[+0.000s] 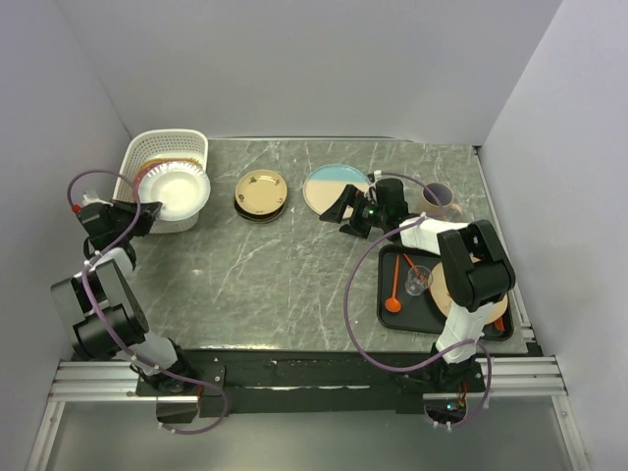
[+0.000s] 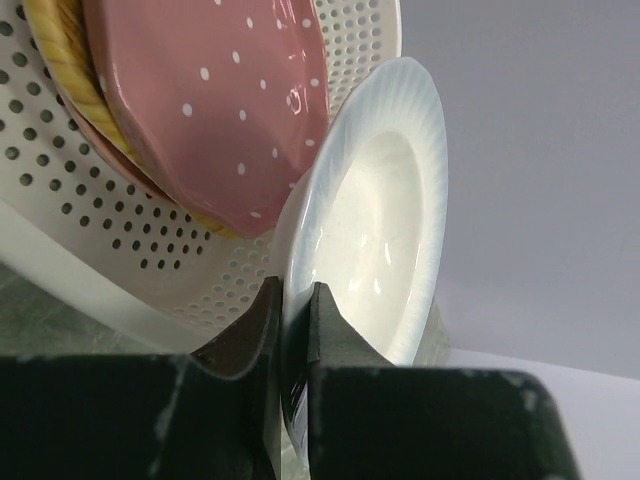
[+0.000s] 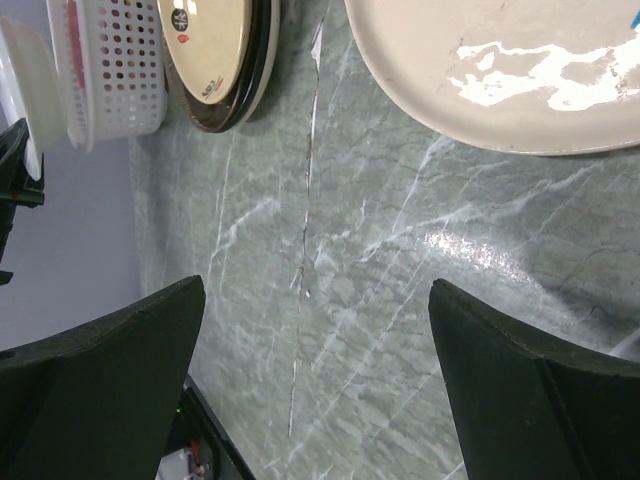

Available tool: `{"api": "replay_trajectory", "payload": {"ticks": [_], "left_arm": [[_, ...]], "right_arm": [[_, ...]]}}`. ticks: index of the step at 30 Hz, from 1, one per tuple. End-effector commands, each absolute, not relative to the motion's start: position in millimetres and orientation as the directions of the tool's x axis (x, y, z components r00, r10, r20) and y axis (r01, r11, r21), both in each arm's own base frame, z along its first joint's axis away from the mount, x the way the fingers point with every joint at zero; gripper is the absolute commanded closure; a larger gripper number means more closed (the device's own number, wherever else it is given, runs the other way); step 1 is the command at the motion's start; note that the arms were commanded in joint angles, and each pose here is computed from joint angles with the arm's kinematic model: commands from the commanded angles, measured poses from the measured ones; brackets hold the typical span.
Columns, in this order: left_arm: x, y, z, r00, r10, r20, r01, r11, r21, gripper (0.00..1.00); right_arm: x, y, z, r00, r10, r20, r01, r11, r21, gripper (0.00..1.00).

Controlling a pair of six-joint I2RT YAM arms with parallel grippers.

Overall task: Place the plates into the plastic bin on the countertop
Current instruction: Place the plate in the plastic bin.

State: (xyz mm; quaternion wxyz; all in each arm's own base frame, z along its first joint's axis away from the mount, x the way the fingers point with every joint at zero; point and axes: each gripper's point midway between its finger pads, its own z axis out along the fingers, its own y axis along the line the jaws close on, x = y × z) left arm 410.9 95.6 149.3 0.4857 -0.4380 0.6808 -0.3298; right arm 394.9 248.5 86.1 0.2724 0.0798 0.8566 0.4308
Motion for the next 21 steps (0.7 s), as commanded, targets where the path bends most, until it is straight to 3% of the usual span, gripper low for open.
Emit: {"api": "replay_trajectory", "payload": {"ticks": [1,21], "left_arm": [[422,104,191,-0.086,-0.905,-0.418,-0.139,0.426,-0.894,0.99],[425,132,185,0.016,-0.905,-0.426,-0.221,0.412,-0.884,0.99]], "right_arm": [[397,254,102,-0.82,0.362,-0.443,-0.155,0.605,0.781,0.0],[394,256,108,-0.821,0.364,-0.439,-0.164,0.586,0.793,0.0]]}}
